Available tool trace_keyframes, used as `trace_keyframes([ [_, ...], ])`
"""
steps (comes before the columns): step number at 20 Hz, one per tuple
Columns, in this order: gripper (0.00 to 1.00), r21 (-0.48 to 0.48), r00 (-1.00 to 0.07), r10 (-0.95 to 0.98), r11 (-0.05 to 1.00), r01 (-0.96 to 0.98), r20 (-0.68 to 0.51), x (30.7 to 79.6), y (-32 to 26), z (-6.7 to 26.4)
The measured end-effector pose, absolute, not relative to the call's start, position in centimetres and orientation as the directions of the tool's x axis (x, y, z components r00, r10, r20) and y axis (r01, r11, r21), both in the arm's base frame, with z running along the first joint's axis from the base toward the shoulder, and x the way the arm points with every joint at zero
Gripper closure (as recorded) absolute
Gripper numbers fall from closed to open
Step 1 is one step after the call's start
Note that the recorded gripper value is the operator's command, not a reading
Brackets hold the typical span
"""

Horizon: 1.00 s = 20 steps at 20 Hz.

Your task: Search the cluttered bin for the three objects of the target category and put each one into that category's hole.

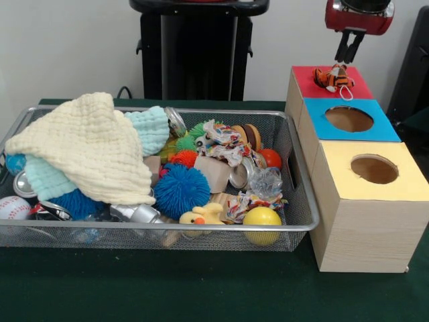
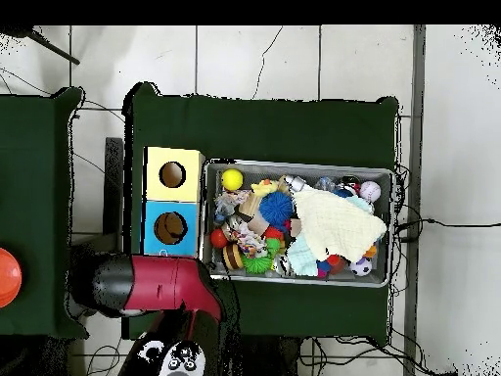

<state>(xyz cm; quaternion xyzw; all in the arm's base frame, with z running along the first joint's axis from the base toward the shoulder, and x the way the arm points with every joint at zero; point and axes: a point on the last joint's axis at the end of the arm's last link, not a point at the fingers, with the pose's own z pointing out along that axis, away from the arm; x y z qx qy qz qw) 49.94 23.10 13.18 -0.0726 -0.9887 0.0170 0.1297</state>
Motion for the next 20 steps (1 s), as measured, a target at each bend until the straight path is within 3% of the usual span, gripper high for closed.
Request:
trace_keyframes([
  [14, 1.0, -0.041, -0.979, 0.174, 0.984, 0.171, 0.109, 52.2, 21.4, 12.5],
  [20, 1.0, -0.037, -0.979, 0.176, 0.984, 0.173, 0.103, 51.9, 21.4, 12.1],
])
